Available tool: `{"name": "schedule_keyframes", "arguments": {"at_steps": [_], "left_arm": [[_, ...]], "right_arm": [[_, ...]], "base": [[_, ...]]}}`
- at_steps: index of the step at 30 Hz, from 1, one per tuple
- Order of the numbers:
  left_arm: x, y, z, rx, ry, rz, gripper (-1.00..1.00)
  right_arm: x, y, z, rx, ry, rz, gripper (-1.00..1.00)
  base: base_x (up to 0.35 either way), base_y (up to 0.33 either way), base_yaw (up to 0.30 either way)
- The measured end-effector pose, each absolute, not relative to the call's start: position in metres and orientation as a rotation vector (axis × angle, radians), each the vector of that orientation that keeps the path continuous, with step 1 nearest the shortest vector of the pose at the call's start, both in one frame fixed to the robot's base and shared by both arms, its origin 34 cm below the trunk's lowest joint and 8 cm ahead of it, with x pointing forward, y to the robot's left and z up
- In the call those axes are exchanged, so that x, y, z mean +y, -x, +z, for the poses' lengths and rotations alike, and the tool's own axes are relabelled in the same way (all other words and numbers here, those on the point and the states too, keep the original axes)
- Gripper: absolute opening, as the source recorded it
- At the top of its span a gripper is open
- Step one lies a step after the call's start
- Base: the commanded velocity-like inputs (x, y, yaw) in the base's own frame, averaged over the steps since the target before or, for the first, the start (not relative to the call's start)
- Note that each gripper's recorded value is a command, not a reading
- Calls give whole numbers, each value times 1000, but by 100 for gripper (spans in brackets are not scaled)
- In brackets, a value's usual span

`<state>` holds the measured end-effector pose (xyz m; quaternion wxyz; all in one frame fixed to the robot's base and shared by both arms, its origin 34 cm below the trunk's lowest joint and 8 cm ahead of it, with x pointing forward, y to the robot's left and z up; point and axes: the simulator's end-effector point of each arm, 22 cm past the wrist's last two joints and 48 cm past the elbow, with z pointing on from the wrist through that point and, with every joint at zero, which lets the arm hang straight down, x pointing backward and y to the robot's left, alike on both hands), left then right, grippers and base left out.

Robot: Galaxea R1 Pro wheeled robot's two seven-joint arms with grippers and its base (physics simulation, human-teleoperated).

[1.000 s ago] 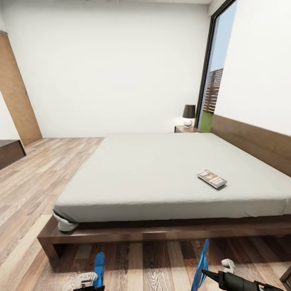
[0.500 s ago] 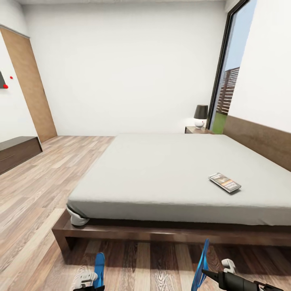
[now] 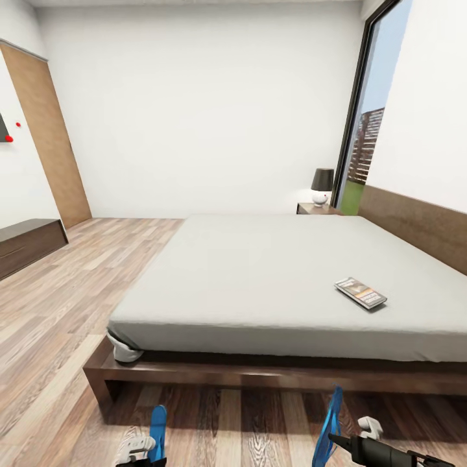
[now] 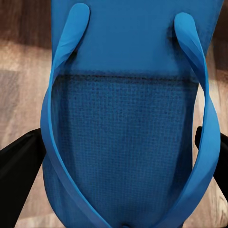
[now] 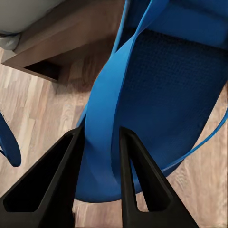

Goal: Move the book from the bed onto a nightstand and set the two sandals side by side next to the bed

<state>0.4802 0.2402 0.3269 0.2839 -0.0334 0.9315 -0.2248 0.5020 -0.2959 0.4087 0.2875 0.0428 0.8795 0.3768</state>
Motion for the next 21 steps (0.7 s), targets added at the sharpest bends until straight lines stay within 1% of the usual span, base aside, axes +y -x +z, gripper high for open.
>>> {"name": "schedule_keyframes", "arguments": {"at_steps": [4, 10, 16, 19, 21], "left_arm": [[241, -480, 327, 2494, 91, -597, -100], [244, -481, 327, 2493, 91, -593, -100], [249, -487, 330, 2477, 91, -578, -100], [264, -508, 341, 2437, 83, -526, -100], [283, -525, 348, 2415, 86, -435, -100]], "right_arm": [[-307, -503, 407, 2361, -126, 974, -100], [-311, -489, 457, 2217, -38, 1225, -100], [-309, -484, 471, 2175, -12, 1292, -100], [-309, -483, 471, 2173, -11, 1295, -100], [-309, -483, 472, 2172, -11, 1296, -100]], "base": [[0, 0, 0], [0, 0, 0], [0, 0, 0], [0, 0, 0], [0, 0, 0]]}}
